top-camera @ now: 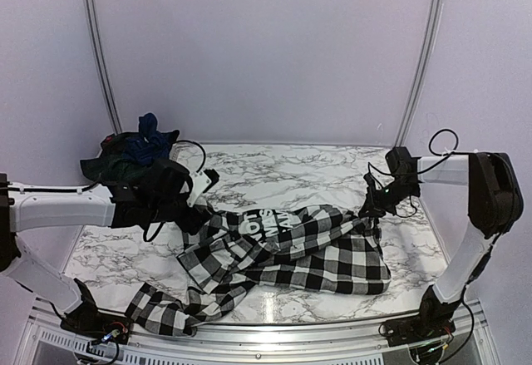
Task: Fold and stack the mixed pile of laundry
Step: Smooth out the crumpled shirt at the center of the board.
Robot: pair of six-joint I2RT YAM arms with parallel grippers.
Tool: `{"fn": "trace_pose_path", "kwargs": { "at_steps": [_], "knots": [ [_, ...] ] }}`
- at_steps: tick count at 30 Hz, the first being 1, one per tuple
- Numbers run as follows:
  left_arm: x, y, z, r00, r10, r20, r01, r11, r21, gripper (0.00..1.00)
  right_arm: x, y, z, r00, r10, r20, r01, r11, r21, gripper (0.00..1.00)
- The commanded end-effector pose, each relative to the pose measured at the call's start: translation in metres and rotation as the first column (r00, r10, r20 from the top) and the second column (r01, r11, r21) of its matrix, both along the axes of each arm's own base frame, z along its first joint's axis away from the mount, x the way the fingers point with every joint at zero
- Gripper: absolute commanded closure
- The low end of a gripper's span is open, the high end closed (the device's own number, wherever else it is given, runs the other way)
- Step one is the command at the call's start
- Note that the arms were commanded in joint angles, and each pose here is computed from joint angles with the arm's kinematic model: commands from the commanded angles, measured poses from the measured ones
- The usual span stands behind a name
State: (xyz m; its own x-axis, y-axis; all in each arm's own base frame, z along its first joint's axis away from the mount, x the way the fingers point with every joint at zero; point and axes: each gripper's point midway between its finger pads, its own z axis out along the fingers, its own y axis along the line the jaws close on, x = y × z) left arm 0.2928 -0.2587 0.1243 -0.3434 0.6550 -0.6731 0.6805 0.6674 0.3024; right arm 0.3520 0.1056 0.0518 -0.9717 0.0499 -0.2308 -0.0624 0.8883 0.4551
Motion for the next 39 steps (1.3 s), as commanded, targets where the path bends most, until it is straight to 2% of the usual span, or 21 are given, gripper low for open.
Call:
{"fn": "trace_pose_path", "kwargs": {
  "at_steps": [1, 4, 8, 12, 15, 21, 26, 33, 34, 36, 39],
  "knots": [
    [0.014, 0.002, 0.041, 0.998, 0.047, 0.038, -0.041, 0.987, -0.156, 0.18, 0.006, 0.003, 0.026, 0.997, 0.004, 0.071, -0.006, 0.999, 0.031, 1.00],
    [0.010, 0.005, 0.045, 0.999, 0.039, -0.018, -0.042, 0.975, -0.220, 0.19, 0.007, 0.004, 0.035, 0.996, 0.005, 0.089, -0.008, 0.999, 0.036, 1.00],
    [0.017, 0.019, 0.040, 0.976, 0.154, -0.155, -0.192, 0.944, -0.270, 0.26, 0.006, 0.004, 0.041, 0.996, 0.002, 0.095, -0.006, 0.999, 0.040, 1.00],
    [0.001, 0.009, 0.028, 0.886, 0.202, -0.418, -0.360, 0.867, -0.345, 0.33, 0.005, 0.004, 0.045, 0.995, 0.002, 0.098, -0.006, 0.999, 0.042, 1.00],
    [-0.013, 0.018, 0.021, 0.812, 0.262, -0.521, -0.495, 0.782, -0.378, 0.34, 0.005, 0.005, 0.048, 0.995, 0.000, 0.101, -0.005, 0.999, 0.047, 1.00],
    [-0.036, 0.034, -0.012, 0.706, 0.318, -0.632, -0.622, 0.706, -0.340, 0.35, 0.007, 0.007, 0.053, 0.994, 0.002, 0.111, -0.008, 0.998, 0.060, 1.00],
    [-0.025, 0.026, -0.021, 0.708, 0.318, -0.630, -0.626, 0.696, -0.352, 0.34, 0.005, 0.007, 0.056, 0.993, 0.010, 0.114, -0.017, 0.998, 0.059, 1.00],
    [-0.017, 0.005, -0.049, 0.656, 0.294, -0.696, -0.642, 0.701, -0.309, 0.39, 0.002, 0.006, 0.065, 0.992, 0.010, 0.126, -0.017, 0.998, 0.056, 1.00],
    [-0.016, 0.003, -0.049, 0.656, 0.287, -0.699, -0.638, 0.705, -0.310, 0.42, 0.002, 0.006, 0.067, 0.991, 0.011, 0.130, -0.018, 0.998, 0.057, 1.00],
    [-0.015, -0.004, -0.043, 0.664, 0.254, -0.703, -0.619, 0.715, -0.326, 0.57, 0.001, 0.005, 0.074, 0.990, 0.007, 0.143, -0.015, 0.998, 0.054, 1.00],
    [-0.010, -0.002, -0.010, 0.697, 0.243, -0.675, -0.608, 0.699, -0.377, 0.95, -0.002, -0.002, 0.087, 0.987, 0.004, 0.160, -0.009, 1.000, 0.029, 1.00]
  ]
}}
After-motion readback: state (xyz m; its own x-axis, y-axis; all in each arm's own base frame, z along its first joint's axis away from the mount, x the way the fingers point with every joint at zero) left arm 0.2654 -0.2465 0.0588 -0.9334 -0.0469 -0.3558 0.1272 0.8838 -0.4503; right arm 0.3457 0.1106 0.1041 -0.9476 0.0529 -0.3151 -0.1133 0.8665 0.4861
